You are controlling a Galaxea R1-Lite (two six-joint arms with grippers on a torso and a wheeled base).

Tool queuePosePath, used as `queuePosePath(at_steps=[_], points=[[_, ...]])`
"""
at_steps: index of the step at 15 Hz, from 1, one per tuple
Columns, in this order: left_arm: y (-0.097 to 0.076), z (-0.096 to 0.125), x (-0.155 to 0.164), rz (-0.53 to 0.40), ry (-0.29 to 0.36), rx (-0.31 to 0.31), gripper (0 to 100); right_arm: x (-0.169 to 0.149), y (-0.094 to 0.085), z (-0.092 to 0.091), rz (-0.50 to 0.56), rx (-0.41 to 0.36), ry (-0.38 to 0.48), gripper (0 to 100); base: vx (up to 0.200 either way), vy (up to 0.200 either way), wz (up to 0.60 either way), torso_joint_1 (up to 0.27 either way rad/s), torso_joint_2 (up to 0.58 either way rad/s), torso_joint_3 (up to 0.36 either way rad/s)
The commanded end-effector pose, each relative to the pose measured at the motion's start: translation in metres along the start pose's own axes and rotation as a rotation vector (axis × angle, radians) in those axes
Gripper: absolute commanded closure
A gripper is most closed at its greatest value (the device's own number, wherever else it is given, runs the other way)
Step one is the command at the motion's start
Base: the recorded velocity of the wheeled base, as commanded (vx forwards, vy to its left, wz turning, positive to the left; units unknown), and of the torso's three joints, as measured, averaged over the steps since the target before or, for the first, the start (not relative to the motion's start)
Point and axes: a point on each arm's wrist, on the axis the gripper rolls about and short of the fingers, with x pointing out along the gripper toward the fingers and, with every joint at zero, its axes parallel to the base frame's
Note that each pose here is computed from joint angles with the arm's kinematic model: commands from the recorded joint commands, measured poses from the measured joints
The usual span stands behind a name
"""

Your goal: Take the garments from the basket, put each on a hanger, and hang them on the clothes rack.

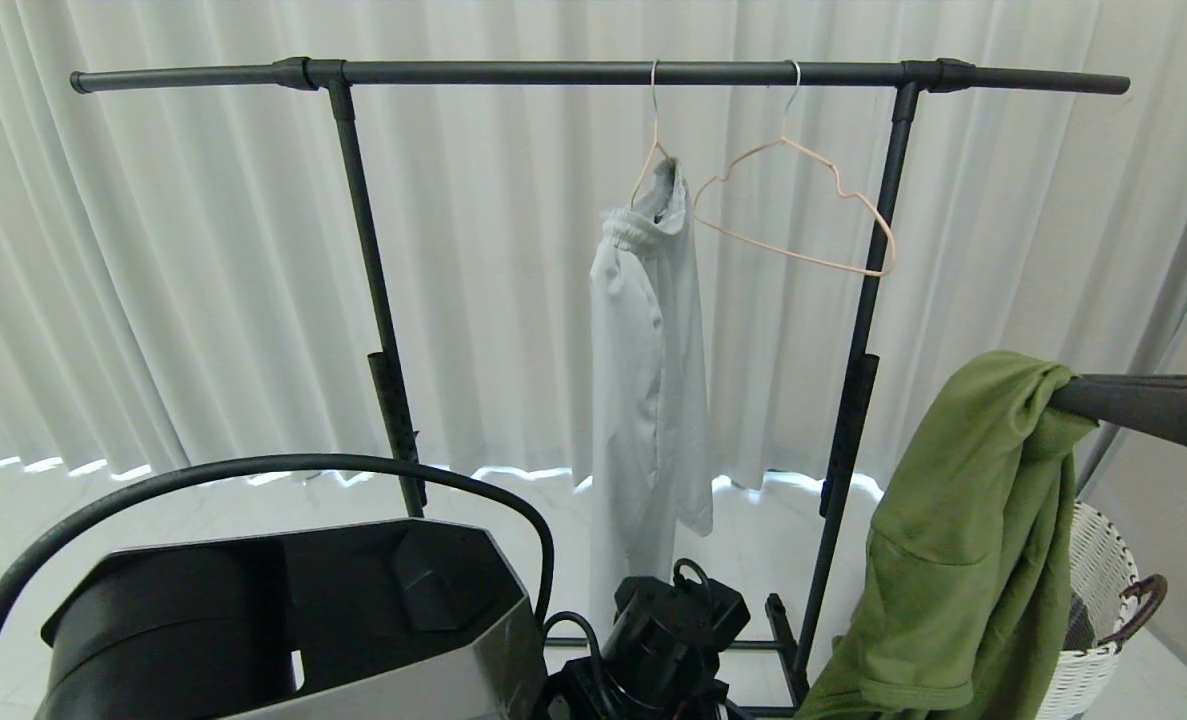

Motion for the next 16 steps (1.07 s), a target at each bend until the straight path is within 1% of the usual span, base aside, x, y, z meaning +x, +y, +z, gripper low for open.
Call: queuePosePath(at_steps=[1, 2, 6, 9, 10, 12, 14, 15, 16], points=[[-0.002, 0.005, 0.000, -0.007, -0.021, -0.006, 0, 0.000, 0.001, 0.000, 0.010, -0.001, 0.000, 100, 0.000, 0.000, 0.00, 0.000, 0.00, 0.000], [-0.001, 0.005, 0.002, -0.008, -0.023, -0.012, 0, -0.002, 0.002, 0.000, 0.018, -0.003, -0.003, 100, 0.000, 0.000, 0.00, 0.000, 0.00, 0.000], [0.008, -0.011, 0.012, 0.018, 0.026, -0.026, 0, -0.005, 0.004, 0.001, 0.021, -0.003, -0.014, 100, 0.000, 0.000, 0.00, 0.000, 0.00, 0.000], [0.011, -0.015, 0.015, 0.025, 0.037, -0.029, 0, -0.009, 0.006, 0.001, 0.022, 0.004, -0.023, 100, 0.000, 0.000, 0.00, 0.000, 0.00, 0.000], [0.012, -0.016, 0.016, 0.024, 0.035, -0.029, 100, -0.009, 0.006, 0.001, 0.022, 0.004, -0.024, 100, 0.000, 0.000, 0.00, 0.000, 0.00, 0.000], [0.012, -0.017, 0.015, 0.027, 0.030, -0.027, 100, -0.009, 0.006, 0.001, 0.022, 0.005, -0.023, 100, 0.000, 0.000, 0.00, 0.000, 0.00, 0.000], [0.013, -0.023, 0.010, 0.064, 0.037, -0.020, 100, -0.008, 0.005, -0.003, 0.018, 0.012, -0.011, 100, 0.000, 0.000, 0.00, 0.000, 0.00, 0.000], [0.015, -0.032, 0.006, 0.101, 0.050, 0.033, 100, -0.008, 0.004, -0.006, 0.012, 0.019, -0.002, 100, 0.000, 0.000, 0.00, 0.000, 0.00, 0.000], [0.019, -0.042, -0.002, 0.147, 0.056, 0.113, 100, -0.007, 0.002, -0.010, 0.005, 0.030, 0.009, 100, 0.000, 0.000, 0.00, 0.000, 0.00, 0.000]])
